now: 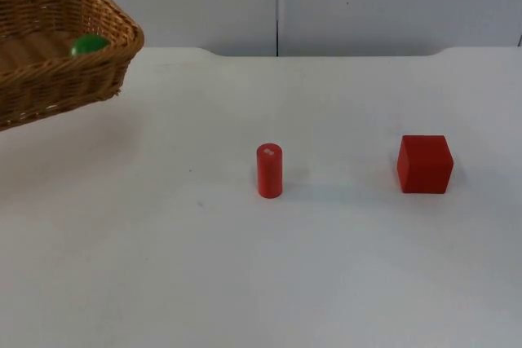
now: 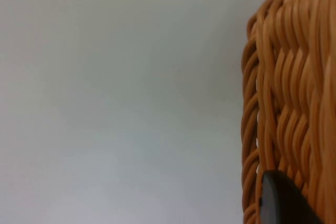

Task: Pick up the basket with the left hand and place the object to the left of the red cylinder into the basket with the right hand.

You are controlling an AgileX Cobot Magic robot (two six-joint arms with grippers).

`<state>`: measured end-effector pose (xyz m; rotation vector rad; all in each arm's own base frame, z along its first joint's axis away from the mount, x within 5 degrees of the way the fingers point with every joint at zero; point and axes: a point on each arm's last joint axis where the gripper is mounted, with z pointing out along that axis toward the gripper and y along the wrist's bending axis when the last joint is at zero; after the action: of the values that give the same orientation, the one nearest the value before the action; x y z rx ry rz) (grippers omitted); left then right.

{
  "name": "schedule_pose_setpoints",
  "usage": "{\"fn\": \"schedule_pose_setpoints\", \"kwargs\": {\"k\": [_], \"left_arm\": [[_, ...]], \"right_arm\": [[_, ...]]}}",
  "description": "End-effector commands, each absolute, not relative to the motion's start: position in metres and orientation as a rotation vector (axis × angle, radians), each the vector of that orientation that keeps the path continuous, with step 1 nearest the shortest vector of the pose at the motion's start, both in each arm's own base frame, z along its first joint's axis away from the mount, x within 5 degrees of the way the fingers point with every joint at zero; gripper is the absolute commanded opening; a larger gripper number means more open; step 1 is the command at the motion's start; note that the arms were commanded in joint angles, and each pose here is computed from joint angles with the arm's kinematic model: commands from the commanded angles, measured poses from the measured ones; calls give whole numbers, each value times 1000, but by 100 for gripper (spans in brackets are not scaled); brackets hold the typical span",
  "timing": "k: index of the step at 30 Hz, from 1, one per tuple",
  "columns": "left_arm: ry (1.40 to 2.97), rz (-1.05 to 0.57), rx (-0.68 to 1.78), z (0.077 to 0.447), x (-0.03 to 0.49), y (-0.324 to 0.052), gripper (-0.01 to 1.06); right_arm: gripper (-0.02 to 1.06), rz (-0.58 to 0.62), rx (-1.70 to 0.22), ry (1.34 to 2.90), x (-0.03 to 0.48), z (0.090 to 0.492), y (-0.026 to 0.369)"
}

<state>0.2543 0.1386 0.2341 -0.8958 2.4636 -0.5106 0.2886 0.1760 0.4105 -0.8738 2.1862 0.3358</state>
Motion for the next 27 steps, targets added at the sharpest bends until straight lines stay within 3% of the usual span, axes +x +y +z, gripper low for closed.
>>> {"fn": "schedule_pose_setpoints", "kwargs": {"k": [1, 13, 27], "left_arm": [[2424, -542, -919, 238, 255, 138, 0], [2425, -541, -910, 238, 255, 138, 0], [2364, -596, -864, 235, 286, 108, 0]], "right_arm": [[104, 350, -805, 2136, 260, 409, 159], [104, 353, -754, 2125, 171, 365, 108], [104, 350, -755, 2134, 160, 355, 102]]}}
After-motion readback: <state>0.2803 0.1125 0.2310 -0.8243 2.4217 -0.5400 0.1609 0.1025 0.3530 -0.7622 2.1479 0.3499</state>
